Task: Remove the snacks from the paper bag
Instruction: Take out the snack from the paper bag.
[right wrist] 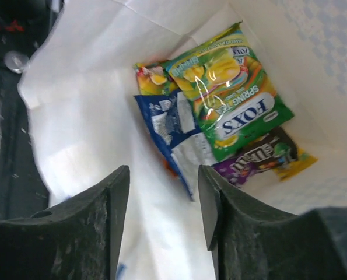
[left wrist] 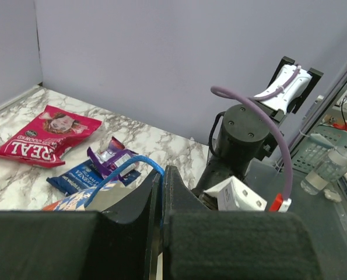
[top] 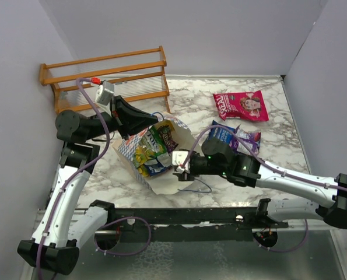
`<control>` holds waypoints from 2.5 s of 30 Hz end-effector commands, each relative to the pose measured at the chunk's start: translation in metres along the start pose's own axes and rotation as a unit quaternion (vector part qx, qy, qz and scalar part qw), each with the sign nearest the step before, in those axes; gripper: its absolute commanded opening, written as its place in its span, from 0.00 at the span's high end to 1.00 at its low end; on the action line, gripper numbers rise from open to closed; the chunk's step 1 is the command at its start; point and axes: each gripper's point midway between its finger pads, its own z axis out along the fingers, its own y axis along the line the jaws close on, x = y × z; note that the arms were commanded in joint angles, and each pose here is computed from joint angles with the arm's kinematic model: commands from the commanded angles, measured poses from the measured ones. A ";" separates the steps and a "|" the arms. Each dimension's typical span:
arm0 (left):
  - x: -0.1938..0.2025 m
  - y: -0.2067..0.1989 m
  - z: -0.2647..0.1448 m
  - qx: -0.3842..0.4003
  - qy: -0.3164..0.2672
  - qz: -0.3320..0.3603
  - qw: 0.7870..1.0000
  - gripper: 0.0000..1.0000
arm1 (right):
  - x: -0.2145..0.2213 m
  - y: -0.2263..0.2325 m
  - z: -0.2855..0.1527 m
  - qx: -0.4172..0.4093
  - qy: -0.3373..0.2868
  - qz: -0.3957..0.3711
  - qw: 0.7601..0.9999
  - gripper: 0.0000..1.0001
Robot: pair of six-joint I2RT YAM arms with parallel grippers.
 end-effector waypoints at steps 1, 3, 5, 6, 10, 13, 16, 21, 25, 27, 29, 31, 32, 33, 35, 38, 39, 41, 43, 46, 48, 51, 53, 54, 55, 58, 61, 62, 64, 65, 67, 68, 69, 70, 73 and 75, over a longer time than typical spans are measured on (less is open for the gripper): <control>-0.016 -0.019 -0.001 0.016 -0.027 0.032 0.999 1.00 | 0.013 -0.011 0.008 -0.028 0.067 -0.139 0.988 0.50; -0.018 -0.019 -0.001 0.014 -0.031 0.035 0.999 1.00 | 0.022 -0.012 0.014 -0.039 0.089 -0.161 0.982 0.49; -0.018 -0.018 -0.001 0.013 -0.034 0.034 0.999 1.00 | 0.027 -0.012 0.022 -0.051 0.098 -0.181 0.977 0.48; -0.018 -0.018 -0.001 0.012 -0.035 0.034 0.999 1.00 | 0.030 -0.012 0.026 -0.057 0.101 -0.190 0.975 0.48; -0.021 -0.018 0.000 0.008 -0.039 0.038 0.999 1.00 | 0.053 -0.005 0.042 -0.082 0.129 -0.195 0.969 0.47; -0.022 -0.019 -0.001 0.006 -0.041 0.040 0.998 1.00 | 0.069 0.005 0.051 -0.103 0.142 -0.189 0.966 0.47; -0.021 -0.018 -0.001 0.004 -0.041 0.038 0.998 1.00 | 0.078 0.011 0.062 -0.106 0.132 -0.182 0.969 0.46; -0.021 -0.020 -0.002 0.003 -0.044 0.042 0.998 1.00 | 0.104 0.014 0.079 -0.105 0.146 -0.195 0.964 0.48; -0.021 -0.021 -0.003 0.004 -0.043 0.043 0.998 1.00 | 0.112 0.015 0.090 -0.111 0.149 -0.202 0.962 0.51; -0.021 -0.020 -0.003 0.000 -0.042 0.044 0.998 1.00 | 0.112 0.015 0.096 -0.108 0.141 -0.209 0.962 0.52; -0.020 -0.021 -0.004 -0.002 -0.041 0.046 0.998 1.00 | 0.108 0.009 0.103 -0.090 0.129 -0.218 0.963 0.57; -0.019 -0.020 -0.004 -0.002 -0.041 0.045 0.998 1.00 | 0.103 0.001 0.109 -0.071 0.120 -0.224 0.965 0.66; -0.019 -0.020 -0.004 -0.003 -0.041 0.045 0.998 1.00 | 0.102 -0.002 0.111 -0.063 0.118 -0.226 0.965 0.70; -0.019 -0.020 -0.004 -0.003 -0.041 0.045 0.998 1.00 | 0.101 -0.006 0.113 -0.053 0.116 -0.230 0.965 0.74; -0.017 -0.021 -0.005 -0.004 -0.038 0.049 0.998 1.00 | 0.097 -0.023 0.109 0.001 0.114 -0.240 0.964 0.92; -0.015 -0.019 -0.006 -0.008 -0.036 0.053 0.998 1.00 | 0.084 -0.026 0.099 0.019 0.090 -0.242 0.966 0.99; -0.014 -0.017 -0.006 -0.012 -0.035 0.054 0.998 1.00 | 0.081 -0.026 0.095 0.023 0.082 -0.241 0.967 0.99; -0.013 -0.015 -0.007 -0.017 -0.035 0.058 0.998 1.00 | 0.072 -0.027 0.088 0.033 0.066 -0.235 0.969 0.99; -0.012 -0.013 -0.007 -0.021 -0.035 0.062 0.997 1.00 | 0.066 -0.029 0.082 0.043 0.055 -0.232 0.970 0.99; -0.010 -0.010 -0.007 -0.026 -0.036 0.060 0.997 1.00 | 0.063 -0.028 0.078 0.043 0.052 -0.229 0.971 0.99; -0.010 -0.009 -0.007 -0.026 -0.034 0.058 0.997 1.00 | 0.064 -0.029 0.077 0.047 0.056 -0.228 0.971 0.99; -0.011 -0.011 -0.007 -0.027 -0.034 0.060 0.997 1.00 | 0.065 -0.033 0.076 0.056 0.062 -0.226 0.971 0.99; -0.012 -0.011 -0.007 -0.029 -0.034 0.061 0.997 1.00 | 0.059 -0.035 0.072 0.062 0.056 -0.219 0.972 0.99; -0.012 -0.011 -0.008 -0.031 -0.035 0.062 0.997 1.00 | 0.054 -0.035 0.070 0.064 0.048 -0.213 0.974 0.99; -0.013 -0.012 -0.008 -0.032 -0.037 0.063 0.997 1.00 | 0.046 -0.034 0.066 0.064 0.036 -0.207 0.976 0.99; -0.015 -0.009 -0.008 -0.041 -0.041 0.064 0.996 1.00 | 0.019 -0.033 0.052 0.064 -0.005 -0.189 0.980 0.99; -0.016 -0.004 -0.009 -0.053 -0.046 0.065 0.995 1.00 | -0.005 -0.035 0.037 0.068 -0.040 -0.178 0.981 0.99; -0.017 -0.003 -0.009 -0.059 -0.049 0.065 0.995 1.00 | -0.011 -0.033 0.033 0.065 -0.047 -0.177 0.981 0.99; -0.019 0.001 -0.009 -0.070 -0.054 0.063 0.994 1.00 | -0.020 -0.034 0.028 0.064 -0.056 -0.172 0.982 0.99; -0.020 0.004 -0.010 -0.078 -0.056 0.062 0.993 1.00 | -0.023 -0.035 0.026 0.064 -0.058 -0.169 0.982 0.99; -0.023 0.009 -0.012 -0.099 -0.062 0.064 0.991 1.00 | -0.029 -0.037 0.020 0.070 -0.061 -0.164 0.982 0.99; -0.025 0.011 -0.013 -0.111 -0.065 0.066 0.990 1.00 | -0.032 -0.039 0.017 0.073 -0.061 -0.161 0.982 0.99; -0.027 0.015 -0.015 -0.125 -0.066 0.066 0.988 1.00 | -0.035 -0.040 0.013 0.076 -0.063 -0.159 0.982 0.99; -0.028 0.018 -0.016 -0.136 -0.068 0.068 0.986 1.00 | -0.039 -0.042 0.008 0.080 -0.066 -0.155 0.982 0.99; -0.033 0.027 -0.021 -0.172 -0.080 0.070 0.979 1.00 | -0.058 -0.050 -0.010 0.101 -0.085 -0.146 0.980 0.99; -0.037 0.032 -0.026 -0.195 -0.092 0.071 0.974 1.00 | -0.069 -0.052 -0.024 0.108 -0.094 -0.146 0.979 0.99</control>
